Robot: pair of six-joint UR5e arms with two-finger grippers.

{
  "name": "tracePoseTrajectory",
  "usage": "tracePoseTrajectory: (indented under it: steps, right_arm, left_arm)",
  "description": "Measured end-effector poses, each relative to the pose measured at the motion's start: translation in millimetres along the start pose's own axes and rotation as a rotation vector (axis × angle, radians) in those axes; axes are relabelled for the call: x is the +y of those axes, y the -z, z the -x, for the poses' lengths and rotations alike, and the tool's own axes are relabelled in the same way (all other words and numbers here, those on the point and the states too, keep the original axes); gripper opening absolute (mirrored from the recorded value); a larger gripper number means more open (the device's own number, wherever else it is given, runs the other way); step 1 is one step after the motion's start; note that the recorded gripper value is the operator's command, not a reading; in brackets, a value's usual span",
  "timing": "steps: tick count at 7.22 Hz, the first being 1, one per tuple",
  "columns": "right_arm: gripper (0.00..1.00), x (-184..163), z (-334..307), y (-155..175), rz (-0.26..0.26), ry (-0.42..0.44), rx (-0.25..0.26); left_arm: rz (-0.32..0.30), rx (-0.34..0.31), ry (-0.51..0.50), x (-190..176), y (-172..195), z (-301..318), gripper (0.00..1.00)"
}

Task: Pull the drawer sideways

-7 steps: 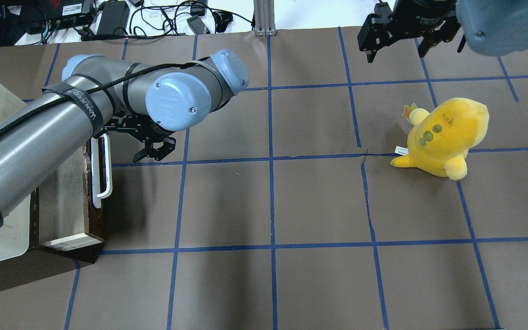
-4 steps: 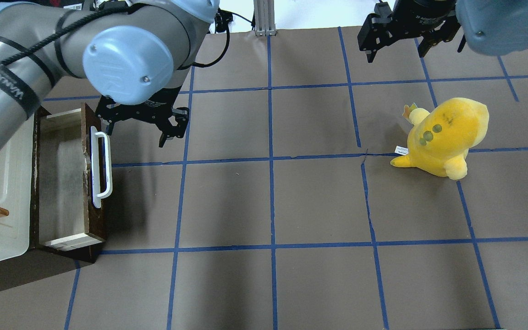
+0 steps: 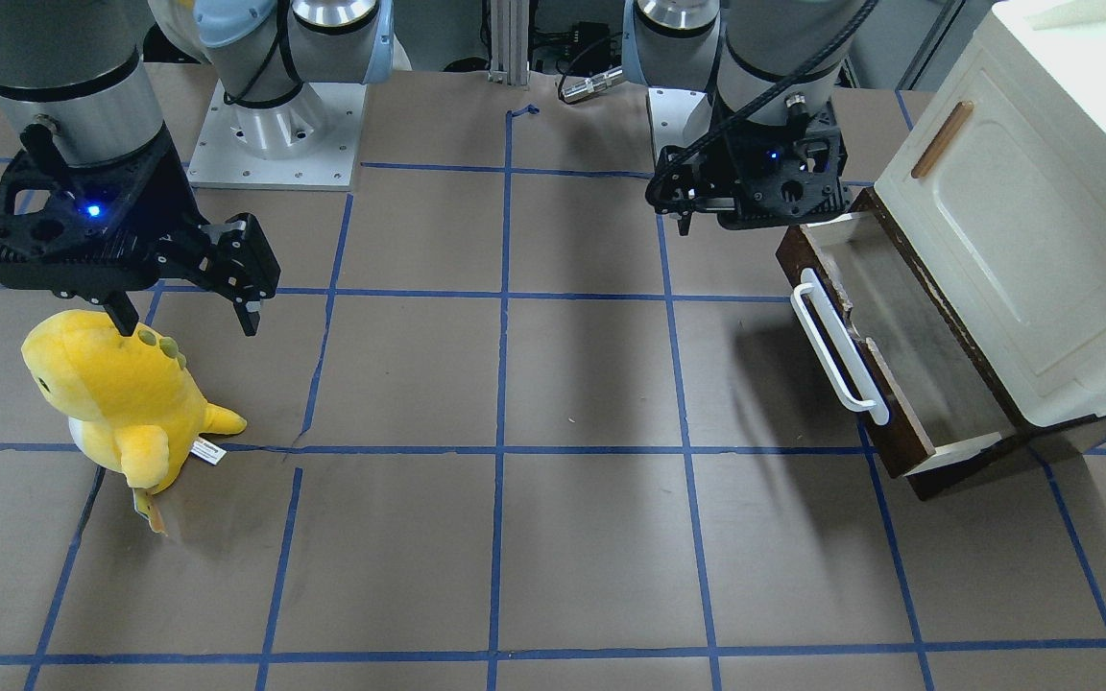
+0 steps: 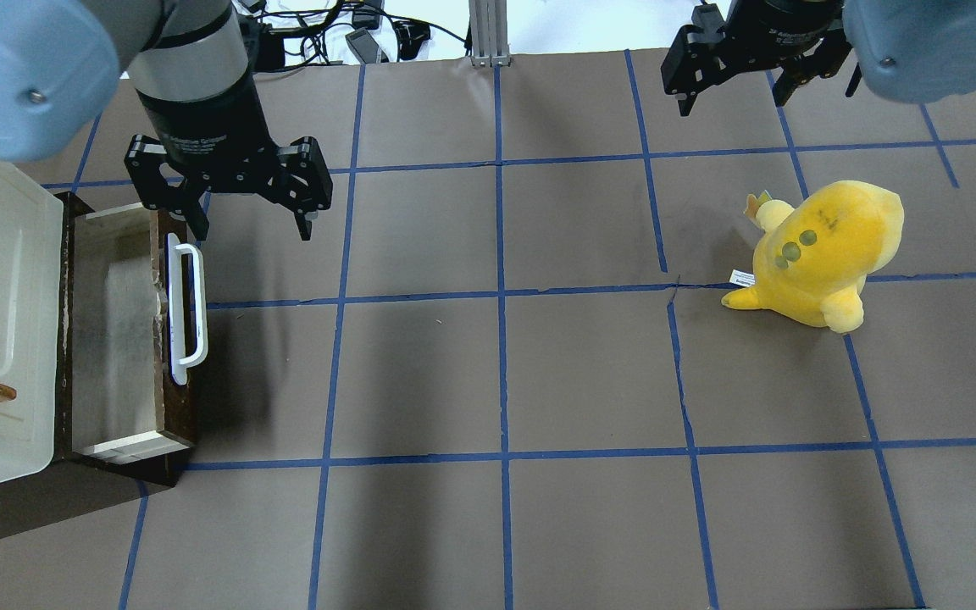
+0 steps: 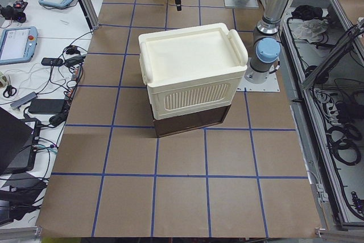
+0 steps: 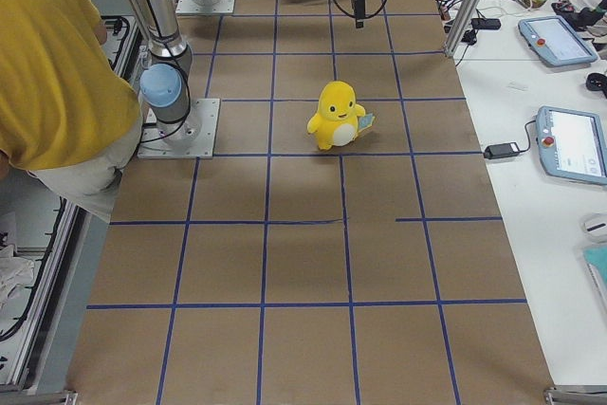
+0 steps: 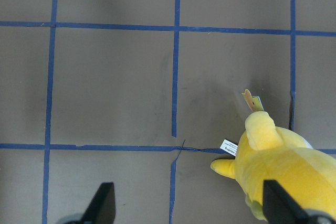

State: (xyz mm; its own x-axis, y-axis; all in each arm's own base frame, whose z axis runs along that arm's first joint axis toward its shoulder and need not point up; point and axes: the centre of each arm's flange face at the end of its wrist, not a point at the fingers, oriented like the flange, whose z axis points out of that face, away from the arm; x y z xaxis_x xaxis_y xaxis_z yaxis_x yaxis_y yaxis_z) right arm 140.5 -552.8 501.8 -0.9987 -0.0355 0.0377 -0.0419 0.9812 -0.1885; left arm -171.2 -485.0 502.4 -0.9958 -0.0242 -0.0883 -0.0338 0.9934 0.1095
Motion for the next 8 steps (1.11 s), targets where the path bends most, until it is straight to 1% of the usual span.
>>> tracePoseTrajectory:
  steps: [1,2,3,5,6,8]
  right_arm:
    - [1.00,0,0,0,0.000,0.000,0.000]
    - [1.00,0,0,0,0.000,0.000,0.000]
    - [1.00,0,0,0,0.000,0.000,0.000]
    - [1.00,0,0,0,0.000,0.000,0.000]
    - [1.00,0,0,0,0.000,0.000,0.000]
    - [1.00,0,0,0,0.000,0.000,0.000]
  left_arm:
    - [-0.042,0.048,-0.014,-6,7,15,1.00]
    - [-0.080,0.065,-0.017,-13,11,23,1.00]
    - [-0.115,0.070,-0.019,-19,11,26,1.00]
    - [-0.164,0.072,-0.017,-25,7,27,1.00]
    - [-0.179,0.072,-0.016,-26,5,27,1.00]
    - [-0.189,0.072,-0.016,-24,5,27,1.00]
